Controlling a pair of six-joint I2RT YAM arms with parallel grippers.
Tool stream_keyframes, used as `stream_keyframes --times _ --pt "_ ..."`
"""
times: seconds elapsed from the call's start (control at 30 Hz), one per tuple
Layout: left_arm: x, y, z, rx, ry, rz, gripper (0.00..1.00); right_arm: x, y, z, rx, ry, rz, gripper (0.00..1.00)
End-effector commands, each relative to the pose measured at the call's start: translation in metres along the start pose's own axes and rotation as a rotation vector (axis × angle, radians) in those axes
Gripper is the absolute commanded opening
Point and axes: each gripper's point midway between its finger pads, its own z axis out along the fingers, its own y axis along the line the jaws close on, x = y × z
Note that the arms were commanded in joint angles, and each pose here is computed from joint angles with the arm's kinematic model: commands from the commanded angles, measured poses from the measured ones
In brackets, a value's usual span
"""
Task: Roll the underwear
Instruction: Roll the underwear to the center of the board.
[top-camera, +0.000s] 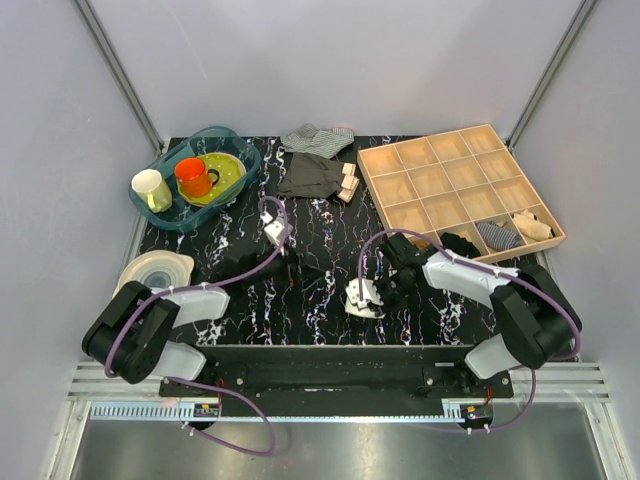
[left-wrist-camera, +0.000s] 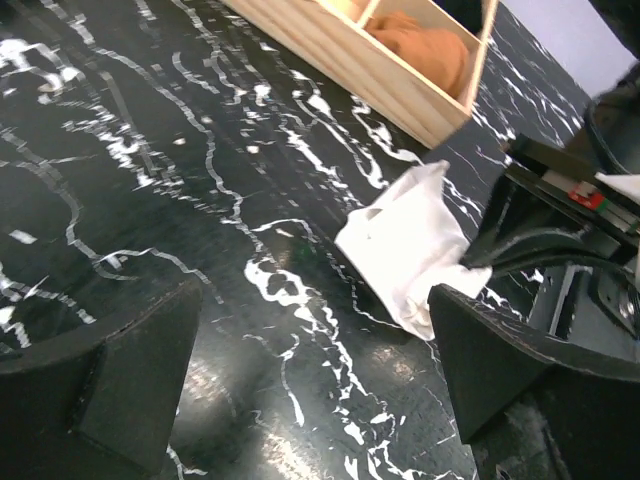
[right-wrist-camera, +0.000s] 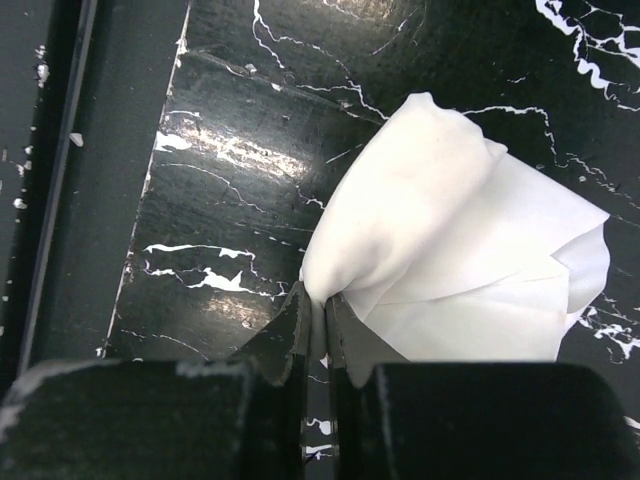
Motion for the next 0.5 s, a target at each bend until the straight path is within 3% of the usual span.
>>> stream_keyframes --times 0.0,0.07,0.1,0.23,0.27,0.3,0.33,0.37,0.4,0.47 --pt "-0.037 0.009 -0.003 -0.013 -0.169 -0.07 0.99 -0.004 0.012 -0.003 -0.093 -0.036 0.078 0.11" --pt "-0.031 -0.01 -0.005 0.11 -0.165 -0.041 0.99 -0.004 0.012 -0.004 -0.12 -0.041 0.103 0.11" --pt "-0.046 -0.024 -0.011 0.174 -0.243 0.067 0.99 -0.004 0.011 -0.005 -0.126 -0.045 0.108 0.11" --pt "-0.017 -0.061 -0.024 0.283 -0.258 0.356 0.99 0.0 0.009 -0.007 -0.162 -0.043 0.15 0.12" --pt "-0.007 -0.078 -0.016 0.326 -0.219 0.401 0.99 0.001 0.008 -0.007 -0.166 -0.042 0.153 0.12" --pt "0.025 -0.072 -0.009 0.31 -0.079 0.479 0.98 0.001 0.006 -0.008 -0.167 -0.041 0.157 0.12" --pt "0.013 -0.07 0.008 0.252 -0.055 0.561 0.98 0.004 0.009 -0.008 -0.183 -0.04 0.173 0.12" --pt "0.035 -0.087 0.015 0.289 0.026 0.633 0.98 0.004 0.008 -0.007 -0.185 -0.043 0.178 0.12" --pt "0.061 -0.077 0.018 0.276 0.151 0.705 0.98 0.004 0.007 -0.007 -0.187 -0.047 0.178 0.12" --pt "0.067 -0.08 0.028 0.265 0.186 0.767 0.96 0.005 0.007 -0.007 -0.193 -0.052 0.186 0.12"
